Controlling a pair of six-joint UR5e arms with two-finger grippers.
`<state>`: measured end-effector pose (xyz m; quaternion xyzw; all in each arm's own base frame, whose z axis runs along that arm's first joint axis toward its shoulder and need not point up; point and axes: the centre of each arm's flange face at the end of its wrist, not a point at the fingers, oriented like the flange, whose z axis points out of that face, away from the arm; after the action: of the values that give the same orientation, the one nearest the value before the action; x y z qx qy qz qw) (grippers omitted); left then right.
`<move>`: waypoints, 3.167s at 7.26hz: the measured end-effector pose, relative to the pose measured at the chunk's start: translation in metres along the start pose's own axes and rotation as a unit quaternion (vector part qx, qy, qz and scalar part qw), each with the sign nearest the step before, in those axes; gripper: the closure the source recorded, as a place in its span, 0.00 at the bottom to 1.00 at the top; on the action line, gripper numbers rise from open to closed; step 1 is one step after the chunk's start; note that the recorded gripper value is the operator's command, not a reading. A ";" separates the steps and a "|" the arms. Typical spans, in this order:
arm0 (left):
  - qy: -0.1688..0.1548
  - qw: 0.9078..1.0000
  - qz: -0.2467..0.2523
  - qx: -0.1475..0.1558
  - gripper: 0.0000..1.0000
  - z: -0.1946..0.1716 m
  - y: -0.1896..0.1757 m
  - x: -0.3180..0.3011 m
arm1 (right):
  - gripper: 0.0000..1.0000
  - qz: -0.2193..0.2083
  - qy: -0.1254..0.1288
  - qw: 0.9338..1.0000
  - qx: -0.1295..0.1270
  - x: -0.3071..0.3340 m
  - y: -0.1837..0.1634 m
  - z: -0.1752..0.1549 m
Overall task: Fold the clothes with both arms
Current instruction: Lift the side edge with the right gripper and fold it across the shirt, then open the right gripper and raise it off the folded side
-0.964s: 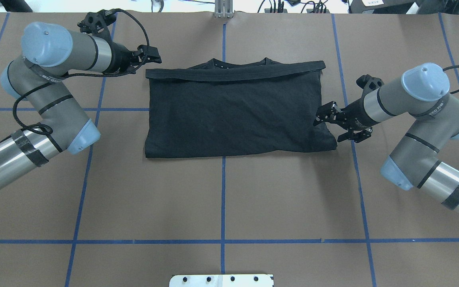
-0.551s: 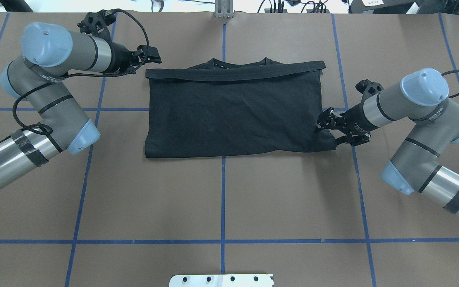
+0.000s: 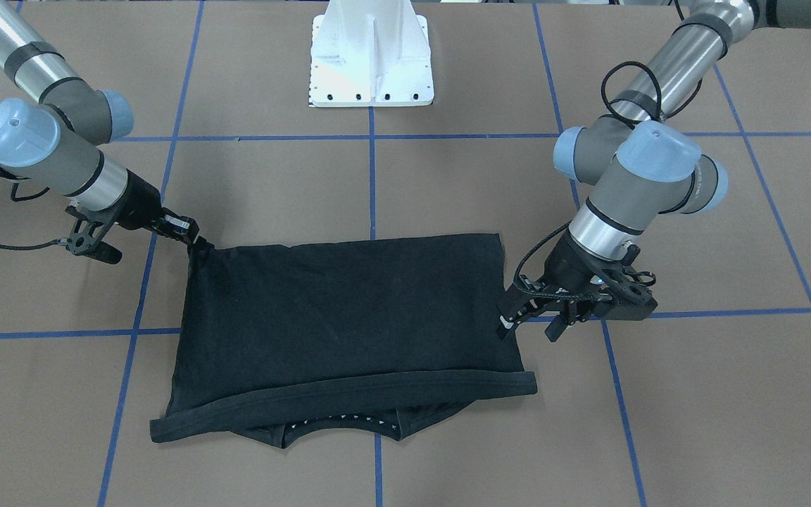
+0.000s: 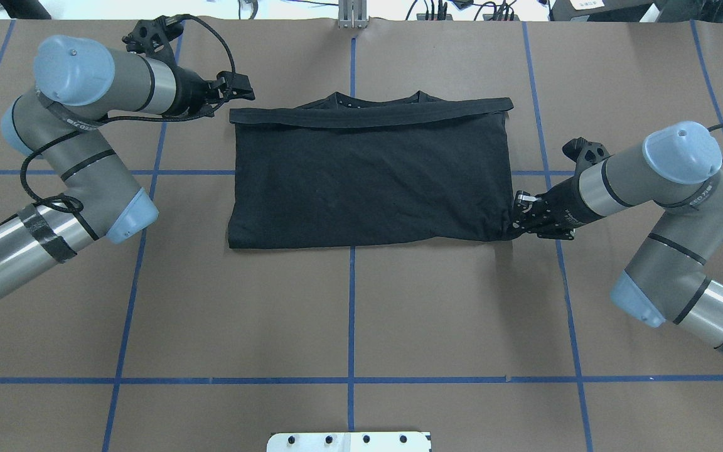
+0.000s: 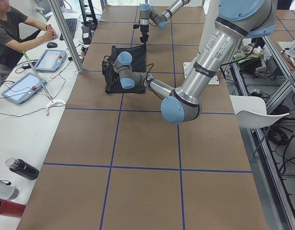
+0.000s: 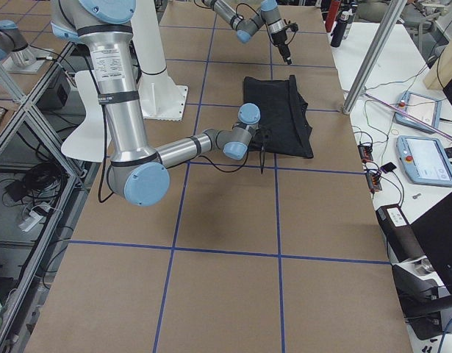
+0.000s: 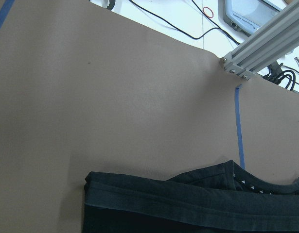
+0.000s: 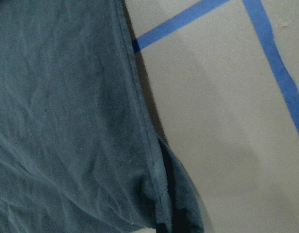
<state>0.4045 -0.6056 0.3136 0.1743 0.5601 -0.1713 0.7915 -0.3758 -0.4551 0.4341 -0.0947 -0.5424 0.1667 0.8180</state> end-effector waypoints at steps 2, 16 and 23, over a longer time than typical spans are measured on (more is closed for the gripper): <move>0.001 1.000 0.000 0.000 0.00 0.000 0.000 0.001 | 1.00 -0.021 -0.009 0.999 -0.023 -0.006 0.037 -0.002; 0.006 1.000 -0.001 0.000 0.00 -0.012 0.005 0.002 | 0.00 -0.074 -0.089 0.958 -0.261 -0.136 0.257 -0.033; -0.051 0.997 -0.003 -0.058 0.00 0.019 0.080 -0.035 | 0.00 -0.031 -0.152 0.985 -0.072 -0.149 0.135 -0.093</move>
<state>0.4467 -0.5411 0.3592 0.1174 0.5286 -0.1499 0.8272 -0.3663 -0.3832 0.2242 -0.1100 -0.6738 0.1146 0.7217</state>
